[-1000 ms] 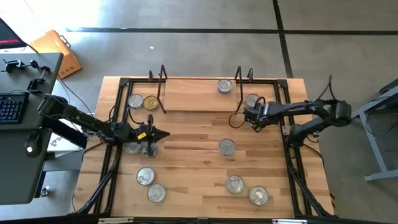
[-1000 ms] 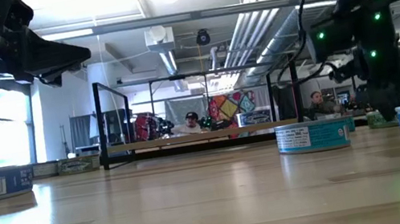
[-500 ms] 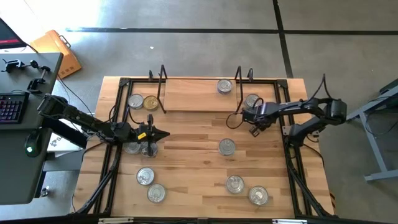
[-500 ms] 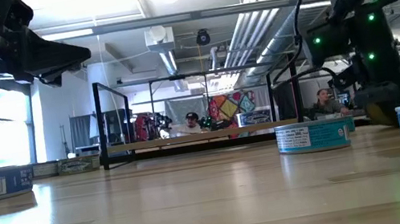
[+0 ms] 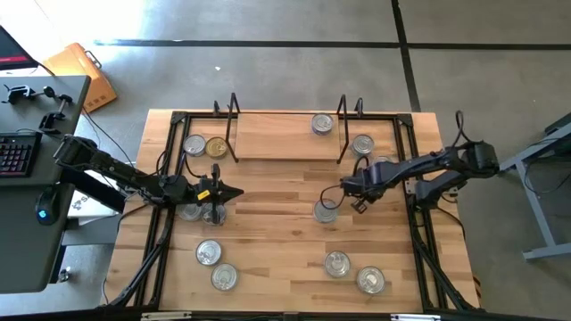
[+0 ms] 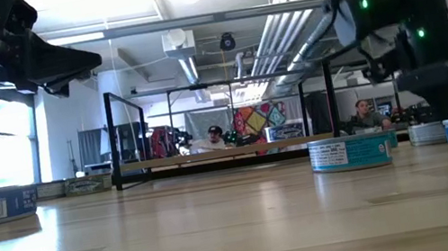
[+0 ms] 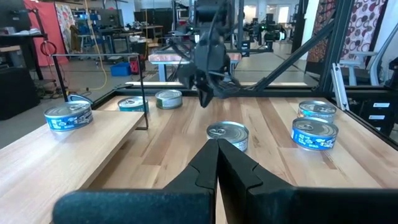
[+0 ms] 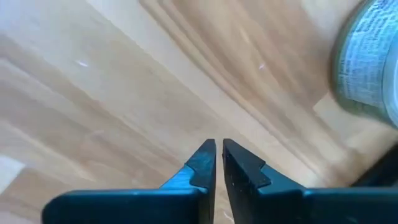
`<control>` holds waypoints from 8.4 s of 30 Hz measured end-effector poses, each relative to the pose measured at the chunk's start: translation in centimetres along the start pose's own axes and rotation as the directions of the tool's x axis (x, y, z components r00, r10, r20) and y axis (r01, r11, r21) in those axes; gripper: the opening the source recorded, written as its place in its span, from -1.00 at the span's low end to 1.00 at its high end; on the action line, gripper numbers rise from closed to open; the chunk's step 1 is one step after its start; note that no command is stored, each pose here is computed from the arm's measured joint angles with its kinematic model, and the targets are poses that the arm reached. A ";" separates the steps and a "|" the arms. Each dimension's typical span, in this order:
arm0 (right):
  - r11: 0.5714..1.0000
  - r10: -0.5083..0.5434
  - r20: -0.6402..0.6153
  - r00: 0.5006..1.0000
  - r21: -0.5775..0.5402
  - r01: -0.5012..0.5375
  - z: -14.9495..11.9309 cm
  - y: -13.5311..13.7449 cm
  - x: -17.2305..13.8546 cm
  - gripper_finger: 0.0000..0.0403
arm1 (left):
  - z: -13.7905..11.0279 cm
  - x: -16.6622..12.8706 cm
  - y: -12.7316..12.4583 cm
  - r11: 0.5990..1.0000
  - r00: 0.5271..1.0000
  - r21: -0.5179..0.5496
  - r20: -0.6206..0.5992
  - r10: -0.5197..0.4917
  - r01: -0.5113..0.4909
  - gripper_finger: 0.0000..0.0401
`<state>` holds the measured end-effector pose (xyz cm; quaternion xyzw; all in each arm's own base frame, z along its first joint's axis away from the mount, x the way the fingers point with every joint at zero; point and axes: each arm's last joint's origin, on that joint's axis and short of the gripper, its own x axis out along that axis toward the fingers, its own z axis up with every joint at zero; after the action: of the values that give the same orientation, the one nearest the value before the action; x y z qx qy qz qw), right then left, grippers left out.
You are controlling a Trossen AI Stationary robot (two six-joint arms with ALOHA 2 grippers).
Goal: Stack canned seafood by type on shelf
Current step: Put the green tuna can on the shelf
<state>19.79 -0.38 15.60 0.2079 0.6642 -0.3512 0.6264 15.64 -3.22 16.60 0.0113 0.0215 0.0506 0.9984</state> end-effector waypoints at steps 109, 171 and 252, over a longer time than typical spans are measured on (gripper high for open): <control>0.817 0.504 0.523 0.687 -0.546 -0.184 5.6 9.5 3.4 0.80 | -4.0 15.7 -1.2 0.911 0.846 0.391 -0.522 0.103 0.130 -0.72; 0.864 0.456 0.720 0.523 -0.500 -0.065 6.7 10.9 -4.1 0.65 | -5.3 15.7 -2.8 0.918 0.740 0.359 -0.661 0.123 0.168 -0.54; 0.986 0.165 0.871 0.463 -0.141 -0.087 -3.7 14.4 -2.9 0.48 | 4.5 18.9 15.2 0.784 0.794 0.597 -0.555 0.250 0.171 -1.00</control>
<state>27.95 12.41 15.33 0.0225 0.2441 -0.3350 0.9098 33.08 13.70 20.69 0.3217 0.3554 0.0636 0.8753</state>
